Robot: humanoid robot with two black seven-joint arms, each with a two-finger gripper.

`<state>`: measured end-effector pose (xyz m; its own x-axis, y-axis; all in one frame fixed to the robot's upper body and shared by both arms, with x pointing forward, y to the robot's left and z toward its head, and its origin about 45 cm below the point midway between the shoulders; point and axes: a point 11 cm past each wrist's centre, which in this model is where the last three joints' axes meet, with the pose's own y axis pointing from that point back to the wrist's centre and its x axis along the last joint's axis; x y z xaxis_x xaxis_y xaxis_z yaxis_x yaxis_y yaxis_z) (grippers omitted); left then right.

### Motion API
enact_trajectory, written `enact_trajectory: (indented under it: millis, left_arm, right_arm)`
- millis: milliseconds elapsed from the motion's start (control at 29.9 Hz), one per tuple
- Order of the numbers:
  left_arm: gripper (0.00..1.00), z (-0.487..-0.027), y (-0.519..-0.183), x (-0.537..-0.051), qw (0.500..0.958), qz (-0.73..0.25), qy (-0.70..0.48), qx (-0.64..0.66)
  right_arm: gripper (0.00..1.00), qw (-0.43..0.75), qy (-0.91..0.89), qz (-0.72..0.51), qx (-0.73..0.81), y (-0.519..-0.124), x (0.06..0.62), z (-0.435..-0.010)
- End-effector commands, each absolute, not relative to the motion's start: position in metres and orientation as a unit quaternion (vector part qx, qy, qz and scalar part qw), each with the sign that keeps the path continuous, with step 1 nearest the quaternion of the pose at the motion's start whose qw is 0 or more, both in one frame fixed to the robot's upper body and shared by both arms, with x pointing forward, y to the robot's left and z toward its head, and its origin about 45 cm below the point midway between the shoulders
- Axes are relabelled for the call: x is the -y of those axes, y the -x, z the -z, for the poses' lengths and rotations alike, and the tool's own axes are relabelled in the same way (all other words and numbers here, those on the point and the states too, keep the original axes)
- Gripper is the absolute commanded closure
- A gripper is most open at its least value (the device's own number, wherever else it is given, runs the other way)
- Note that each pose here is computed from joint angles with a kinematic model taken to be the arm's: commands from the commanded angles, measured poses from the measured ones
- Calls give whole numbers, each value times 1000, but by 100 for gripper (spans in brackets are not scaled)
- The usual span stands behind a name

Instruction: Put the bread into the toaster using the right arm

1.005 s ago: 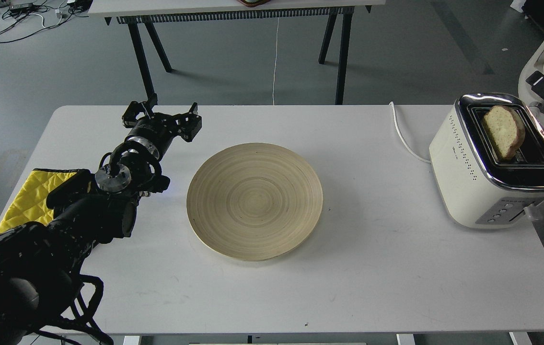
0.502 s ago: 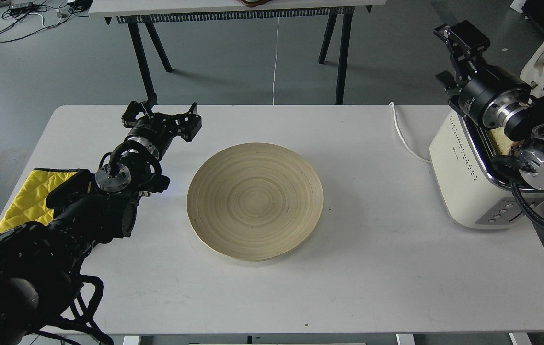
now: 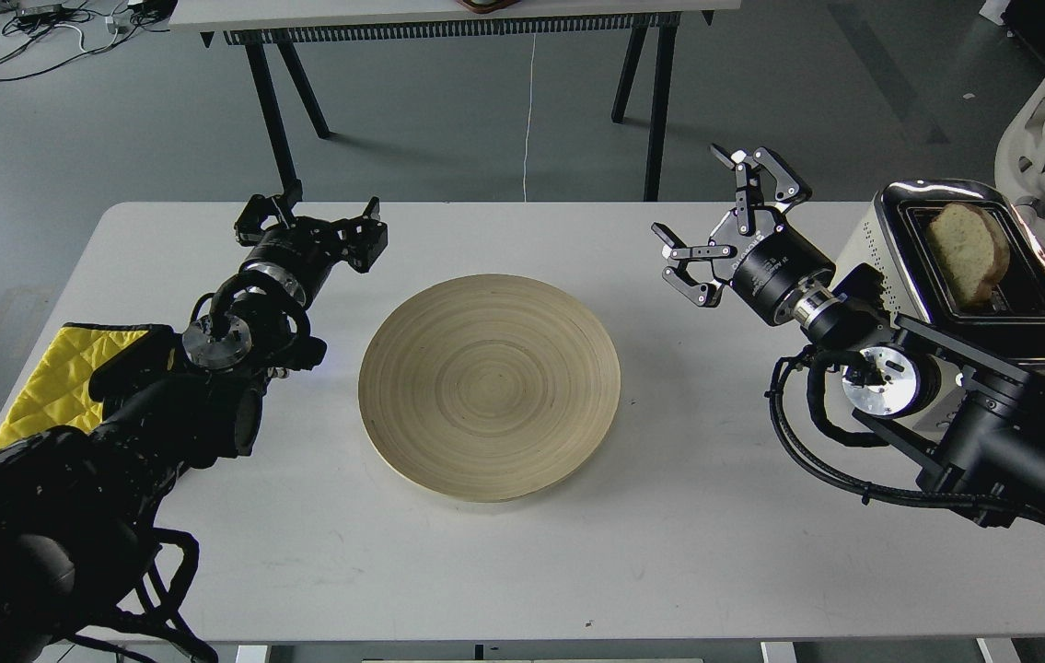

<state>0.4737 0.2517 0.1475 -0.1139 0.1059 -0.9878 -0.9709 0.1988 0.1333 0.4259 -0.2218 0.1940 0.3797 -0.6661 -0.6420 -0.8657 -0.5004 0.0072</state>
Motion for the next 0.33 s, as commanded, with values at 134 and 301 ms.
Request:
enact_trajectory:
  millis: [134, 301]
  left_arm:
    - [0, -148, -474, -252, 540, -499, 389, -555]
    - [0, -148, -474, -252, 540, -499, 389, -555]
  right_arm:
    - [0, 183, 808, -301, -471, -424, 224, -189]
    - [0, 180, 809, -301, -471, -423, 223, -190]
